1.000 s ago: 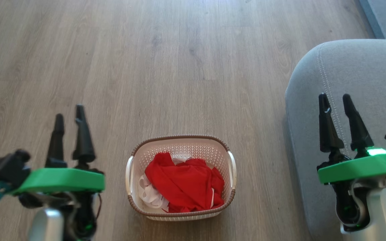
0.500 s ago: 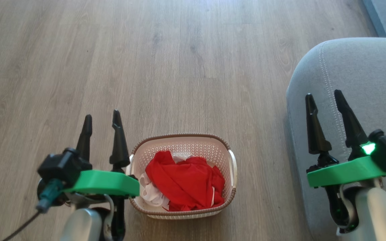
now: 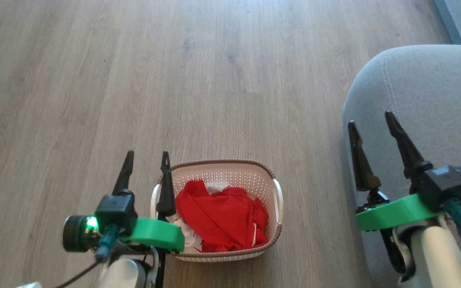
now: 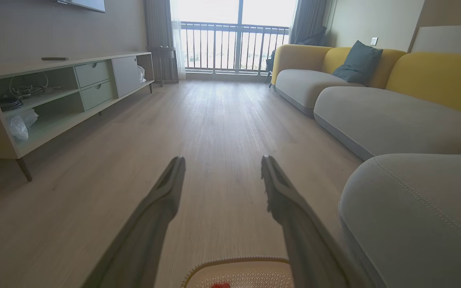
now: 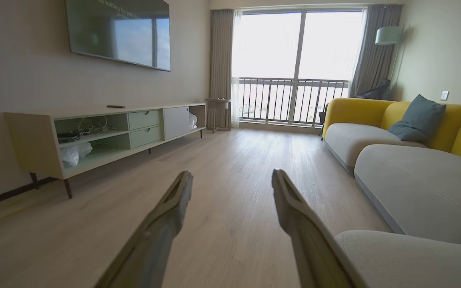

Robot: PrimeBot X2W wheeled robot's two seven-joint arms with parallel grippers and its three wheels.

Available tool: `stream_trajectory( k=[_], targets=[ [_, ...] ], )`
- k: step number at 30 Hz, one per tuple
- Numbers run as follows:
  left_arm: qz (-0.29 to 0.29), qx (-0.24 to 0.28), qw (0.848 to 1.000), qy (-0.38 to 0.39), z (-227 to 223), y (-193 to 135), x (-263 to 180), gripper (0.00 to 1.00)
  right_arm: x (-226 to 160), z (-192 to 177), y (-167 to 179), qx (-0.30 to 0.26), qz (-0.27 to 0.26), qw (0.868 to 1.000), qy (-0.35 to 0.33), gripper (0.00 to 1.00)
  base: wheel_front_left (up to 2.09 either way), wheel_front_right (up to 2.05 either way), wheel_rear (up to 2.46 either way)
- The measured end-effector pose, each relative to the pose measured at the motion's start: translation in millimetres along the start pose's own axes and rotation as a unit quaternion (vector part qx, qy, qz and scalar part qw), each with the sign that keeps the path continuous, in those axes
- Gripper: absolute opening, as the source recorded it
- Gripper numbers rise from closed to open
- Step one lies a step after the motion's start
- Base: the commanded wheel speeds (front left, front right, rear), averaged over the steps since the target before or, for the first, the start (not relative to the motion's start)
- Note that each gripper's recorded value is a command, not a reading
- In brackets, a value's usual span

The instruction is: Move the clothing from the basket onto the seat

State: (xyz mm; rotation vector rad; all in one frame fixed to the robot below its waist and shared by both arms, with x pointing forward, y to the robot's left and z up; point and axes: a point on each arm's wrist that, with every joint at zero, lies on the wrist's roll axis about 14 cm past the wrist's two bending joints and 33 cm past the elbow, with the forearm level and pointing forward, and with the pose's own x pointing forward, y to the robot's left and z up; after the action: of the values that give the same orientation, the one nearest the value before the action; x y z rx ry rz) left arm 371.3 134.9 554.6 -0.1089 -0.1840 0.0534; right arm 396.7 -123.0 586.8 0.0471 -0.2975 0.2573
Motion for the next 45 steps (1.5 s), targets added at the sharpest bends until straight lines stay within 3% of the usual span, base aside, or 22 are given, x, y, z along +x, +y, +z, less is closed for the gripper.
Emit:
stream_trajectory(
  k=[16,45],
  targets=[
    [-0.005,0.056,0.998,0.038,-35.2,4.6,-10.5,1.0,-25.6,-70.3,-4.8,-0.025,-0.001,0.994,0.109,1.0,0.0,0.0,0.0],
    [-0.021,0.048,0.993,0.106,-77.3,0.1,-21.6,1.0,-26.6,-97.5,-18.6,-0.024,-0.018,0.989,0.146,1.0,0.0,0.0,0.0]
  ],
)
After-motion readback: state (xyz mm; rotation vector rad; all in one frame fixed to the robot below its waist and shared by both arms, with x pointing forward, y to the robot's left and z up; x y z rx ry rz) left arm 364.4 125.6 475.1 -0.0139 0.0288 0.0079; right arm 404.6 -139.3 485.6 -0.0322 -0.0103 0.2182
